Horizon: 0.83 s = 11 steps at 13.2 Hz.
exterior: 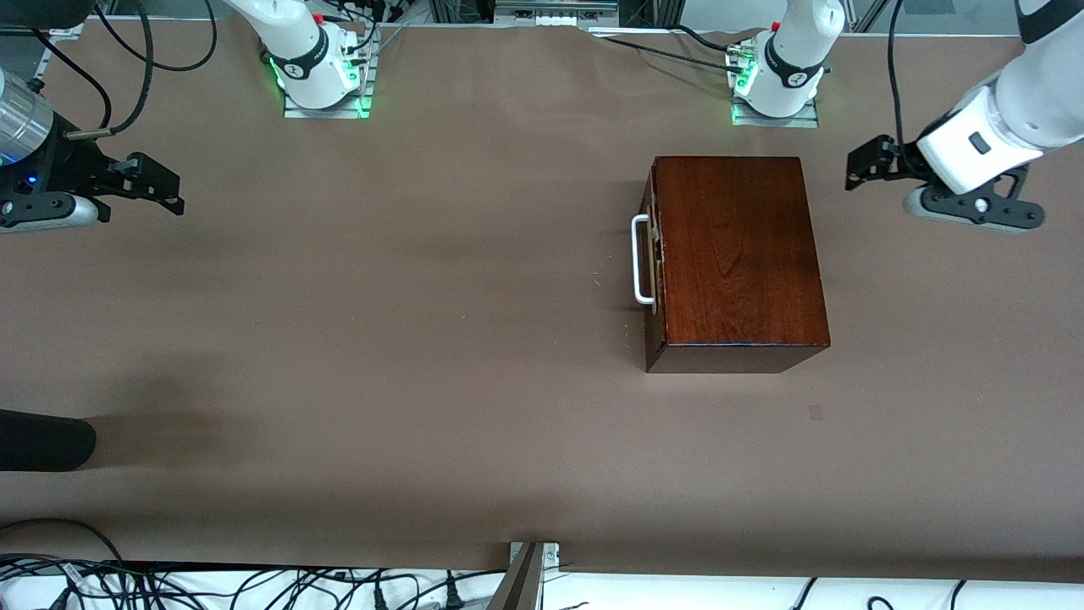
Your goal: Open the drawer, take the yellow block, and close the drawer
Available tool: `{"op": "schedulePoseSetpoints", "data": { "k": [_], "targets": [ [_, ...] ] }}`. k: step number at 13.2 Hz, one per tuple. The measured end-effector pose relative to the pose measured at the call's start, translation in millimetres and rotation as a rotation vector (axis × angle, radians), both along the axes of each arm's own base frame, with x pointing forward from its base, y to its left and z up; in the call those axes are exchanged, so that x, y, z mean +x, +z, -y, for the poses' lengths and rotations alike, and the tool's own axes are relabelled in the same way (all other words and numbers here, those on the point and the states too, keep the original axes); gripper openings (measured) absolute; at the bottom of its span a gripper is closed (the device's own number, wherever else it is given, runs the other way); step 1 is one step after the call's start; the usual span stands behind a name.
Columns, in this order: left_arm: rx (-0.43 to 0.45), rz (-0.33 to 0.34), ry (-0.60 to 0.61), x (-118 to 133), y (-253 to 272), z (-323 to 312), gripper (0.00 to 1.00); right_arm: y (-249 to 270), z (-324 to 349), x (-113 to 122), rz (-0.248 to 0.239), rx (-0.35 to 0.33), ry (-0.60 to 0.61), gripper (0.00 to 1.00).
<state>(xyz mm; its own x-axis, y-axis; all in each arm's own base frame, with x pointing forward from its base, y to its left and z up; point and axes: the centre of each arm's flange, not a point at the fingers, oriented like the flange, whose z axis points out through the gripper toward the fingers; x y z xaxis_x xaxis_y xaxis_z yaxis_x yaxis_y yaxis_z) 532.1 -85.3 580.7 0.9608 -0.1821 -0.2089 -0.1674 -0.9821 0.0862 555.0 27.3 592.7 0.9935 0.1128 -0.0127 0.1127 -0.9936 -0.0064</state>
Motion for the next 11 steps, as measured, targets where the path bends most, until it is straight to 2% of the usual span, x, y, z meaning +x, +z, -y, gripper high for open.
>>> {"op": "schedulePoseSetpoints", "data": {
  "k": [4, 7, 11],
  "targets": [
    [-0.006, -0.076, -0.164, -3.4, -39.9, 88.5, 1.0, 0.0, 0.4, 0.0, 0.0, 0.0, -0.001, 1.0],
    [-0.031, -0.098, -0.28, 4.6, -61.9, 156.2, 1.0, 0.2, 0.4, 0.0, 0.0, 0.0, -0.001, 1.0],
    [-0.05, -0.123, -0.348, 15.3, -104.2, 223.8, 1.0, 0.3, 0.5, 0.1, 0.001, 0.0, -0.001, 1.0]
  ]
}}
